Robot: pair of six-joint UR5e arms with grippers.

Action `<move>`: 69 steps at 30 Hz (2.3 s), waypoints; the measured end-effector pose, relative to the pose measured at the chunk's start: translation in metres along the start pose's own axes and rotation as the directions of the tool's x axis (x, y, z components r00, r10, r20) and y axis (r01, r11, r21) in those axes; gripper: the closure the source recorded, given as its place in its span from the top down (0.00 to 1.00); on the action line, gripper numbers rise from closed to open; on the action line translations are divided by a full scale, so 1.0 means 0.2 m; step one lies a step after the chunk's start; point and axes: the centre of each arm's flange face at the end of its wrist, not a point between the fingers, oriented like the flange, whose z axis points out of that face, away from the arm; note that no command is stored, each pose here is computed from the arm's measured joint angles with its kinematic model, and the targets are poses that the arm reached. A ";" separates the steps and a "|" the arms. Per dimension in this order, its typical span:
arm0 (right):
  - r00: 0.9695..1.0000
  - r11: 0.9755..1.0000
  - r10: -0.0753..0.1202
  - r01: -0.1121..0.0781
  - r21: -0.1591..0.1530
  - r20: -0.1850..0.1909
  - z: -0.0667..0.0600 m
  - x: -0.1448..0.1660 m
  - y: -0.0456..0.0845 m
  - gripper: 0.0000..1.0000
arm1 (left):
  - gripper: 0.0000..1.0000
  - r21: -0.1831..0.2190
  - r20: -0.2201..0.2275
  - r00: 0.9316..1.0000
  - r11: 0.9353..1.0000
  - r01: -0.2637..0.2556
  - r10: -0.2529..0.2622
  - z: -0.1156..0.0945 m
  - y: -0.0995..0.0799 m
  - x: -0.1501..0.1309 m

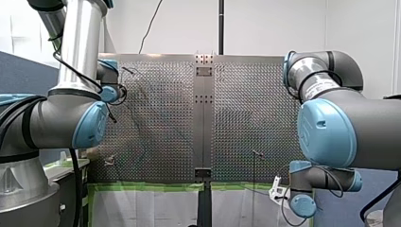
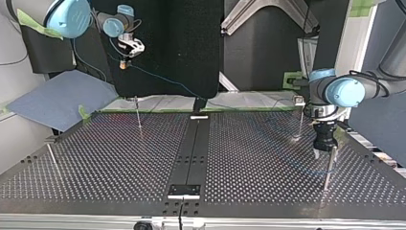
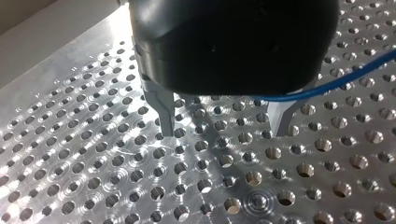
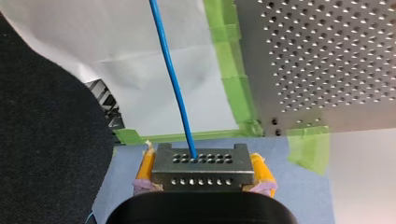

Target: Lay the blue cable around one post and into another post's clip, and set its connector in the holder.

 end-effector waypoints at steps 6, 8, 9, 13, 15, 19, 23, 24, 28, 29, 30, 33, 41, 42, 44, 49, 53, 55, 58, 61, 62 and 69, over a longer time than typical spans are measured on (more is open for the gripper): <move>0.999 0.999 0.005 -0.004 0.040 -0.032 -0.01 0.12 -0.03 0.02 | 0.99 0.000 -0.001 1.000 1.000 0.000 0.000 0.00 0.00 0.00; 0.999 0.998 0.007 -0.005 0.059 -0.048 0.01 0.16 -0.04 0.02 | 0.99 0.000 -0.002 1.000 1.000 -0.001 0.001 0.00 0.00 0.00; 0.998 0.998 0.008 -0.004 0.068 -0.057 0.01 0.18 -0.05 0.02 | 0.99 0.000 -0.002 1.000 1.000 -0.001 0.001 0.00 0.00 0.00; 0.995 0.995 0.010 0.000 0.103 -0.096 0.04 0.27 -0.08 0.02 | 0.99 0.000 -0.002 1.000 1.000 -0.001 0.001 0.00 0.00 0.00; 0.993 0.993 0.011 0.003 0.121 -0.116 0.05 0.32 -0.10 0.02 | 0.99 0.000 -0.002 1.000 1.000 -0.001 0.001 0.00 0.00 0.00; 0.988 0.990 0.014 0.007 0.139 -0.152 0.07 0.42 -0.13 0.02 | 0.99 0.000 -0.002 1.000 1.000 -0.001 0.001 0.00 -0.01 0.01; 0.982 0.990 0.016 0.010 0.142 -0.186 0.08 0.52 -0.14 0.02 | 0.99 0.000 -0.003 1.000 1.000 -0.001 0.001 0.00 -0.01 0.01; 0.981 0.990 0.017 0.011 0.142 -0.192 0.09 0.54 -0.14 0.02 | 0.99 -0.001 -0.003 1.000 1.000 -0.001 0.001 0.00 0.00 0.01; 0.976 0.990 0.017 0.013 0.138 -0.218 0.10 0.63 -0.14 0.02 | 0.99 -0.006 0.001 1.000 1.000 -0.004 0.004 0.00 0.00 0.00; 0.974 0.991 0.017 0.014 0.135 -0.227 0.10 0.65 -0.14 0.02 | 0.99 -0.006 0.002 1.000 1.000 -0.004 0.004 0.00 0.00 0.00; 0.972 0.991 0.017 0.015 0.133 -0.234 0.10 0.68 -0.14 0.02 | 0.99 -0.007 0.002 1.000 1.000 -0.005 0.005 0.00 0.00 0.00; 0.963 0.991 0.017 0.020 0.135 -0.267 0.11 0.76 -0.16 0.02 | 0.99 -0.008 0.003 1.000 1.000 -0.005 0.005 0.00 0.00 0.00; 0.935 0.986 0.010 0.050 0.160 -0.355 0.11 0.97 -0.22 0.02 | 0.99 -0.010 0.005 1.000 1.000 -0.006 0.006 0.00 0.00 0.00; 0.932 0.985 0.010 0.053 0.163 -0.361 0.11 0.99 -0.23 0.02 | 0.99 -0.010 0.005 1.000 1.000 -0.006 0.006 0.00 0.01 0.00; 0.930 0.984 0.009 0.057 0.167 -0.369 0.11 1.01 -0.24 0.02 | 0.99 -0.011 0.006 1.000 1.000 -0.006 0.006 0.00 0.01 0.00; 0.931 0.982 0.005 0.064 0.175 -0.365 0.10 1.01 -0.26 0.02 | 0.99 -0.012 0.007 1.000 1.000 -0.006 0.006 0.00 0.01 -0.01; 0.936 0.982 -0.014 0.080 0.174 -0.352 0.09 0.99 -0.28 0.02 | 0.99 -0.014 0.006 1.000 1.000 -0.006 0.006 0.00 0.01 -0.01; 0.939 0.981 -0.021 0.086 0.174 -0.345 0.09 0.97 -0.29 0.02 | 0.99 -0.015 0.005 1.000 1.000 -0.006 0.006 0.00 0.01 -0.01; 0.943 0.981 -0.027 0.090 0.175 -0.331 0.09 0.92 -0.29 0.02 | 0.99 -0.017 0.003 1.000 1.000 -0.007 0.007 0.00 0.01 -0.01; 0.946 0.980 -0.030 0.091 0.176 -0.322 0.09 0.86 -0.28 0.02 | 0.99 -0.019 -0.001 1.000 1.000 -0.007 0.007 -0.01 0.01 0.00; 0.947 0.980 -0.030 0.091 0.176 -0.321 0.09 0.84 -0.28 0.02 | 0.99 -0.020 -0.002 1.000 1.000 -0.007 0.007 -0.01 0.01 0.00; 0.948 0.980 -0.029 0.090 0.178 -0.318 0.09 0.82 -0.28 0.02 | 0.99 -0.022 -0.015 1.000 1.000 -0.008 0.007 -0.02 0.00 0.01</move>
